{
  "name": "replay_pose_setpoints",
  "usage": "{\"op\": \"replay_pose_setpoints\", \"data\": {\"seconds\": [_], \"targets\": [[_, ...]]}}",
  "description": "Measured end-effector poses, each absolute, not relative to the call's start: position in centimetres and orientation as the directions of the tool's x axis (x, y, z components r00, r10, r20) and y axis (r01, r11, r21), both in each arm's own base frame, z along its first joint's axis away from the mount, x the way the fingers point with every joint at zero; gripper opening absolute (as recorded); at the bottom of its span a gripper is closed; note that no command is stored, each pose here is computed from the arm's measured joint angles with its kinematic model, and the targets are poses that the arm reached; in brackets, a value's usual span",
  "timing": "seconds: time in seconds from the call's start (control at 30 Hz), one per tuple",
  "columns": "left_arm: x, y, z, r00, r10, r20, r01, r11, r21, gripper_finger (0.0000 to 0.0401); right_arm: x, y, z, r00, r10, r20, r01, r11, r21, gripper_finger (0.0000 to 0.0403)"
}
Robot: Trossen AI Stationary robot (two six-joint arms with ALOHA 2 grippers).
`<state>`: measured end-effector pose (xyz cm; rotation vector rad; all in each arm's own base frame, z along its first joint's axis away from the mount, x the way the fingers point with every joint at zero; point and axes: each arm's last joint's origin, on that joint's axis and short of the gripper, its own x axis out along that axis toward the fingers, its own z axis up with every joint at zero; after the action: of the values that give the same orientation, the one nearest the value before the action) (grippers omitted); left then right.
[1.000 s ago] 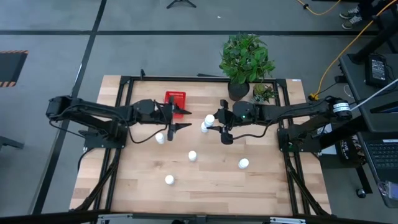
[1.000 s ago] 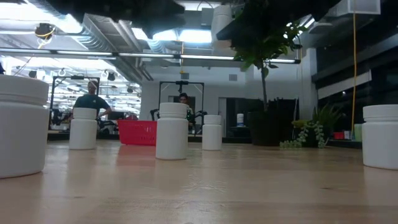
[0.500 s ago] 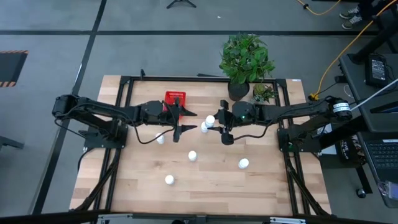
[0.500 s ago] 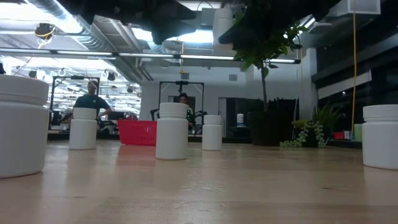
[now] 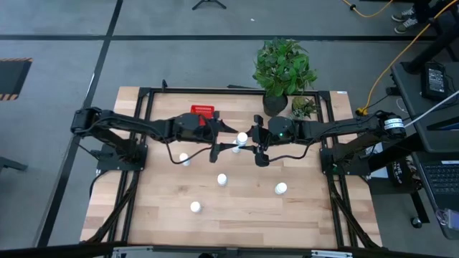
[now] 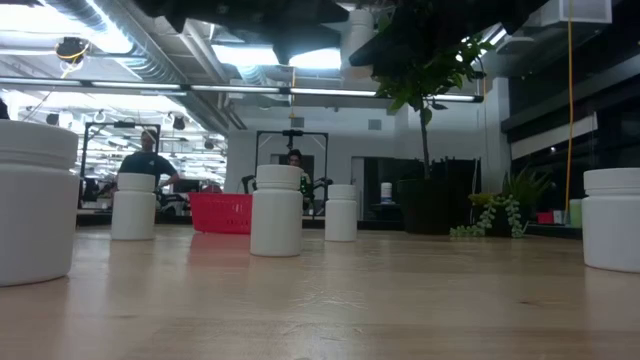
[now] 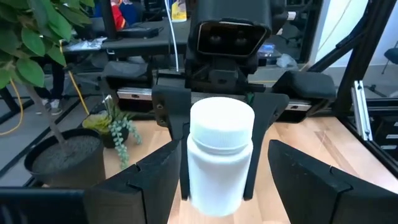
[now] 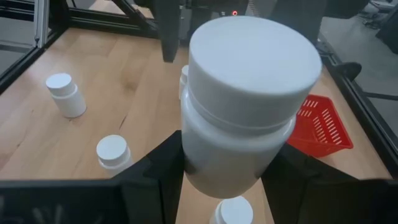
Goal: Pick and place pill bottles into a basket
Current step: Put the white pill bottle into the red bin
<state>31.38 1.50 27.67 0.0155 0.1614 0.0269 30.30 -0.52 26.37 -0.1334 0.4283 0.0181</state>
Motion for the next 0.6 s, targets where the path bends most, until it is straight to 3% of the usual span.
{"op": "replay_pose_setpoints", "data": {"seconds": [0.6], "targets": [[33.4,2.0,27.6,0.985,0.035,-0.169,-0.029,0.999,0.038,0.0235,30.3,-0.5,26.4,0.909,-0.011,-0.416,-0.047,0.991,-0.129,0.0169]]}}
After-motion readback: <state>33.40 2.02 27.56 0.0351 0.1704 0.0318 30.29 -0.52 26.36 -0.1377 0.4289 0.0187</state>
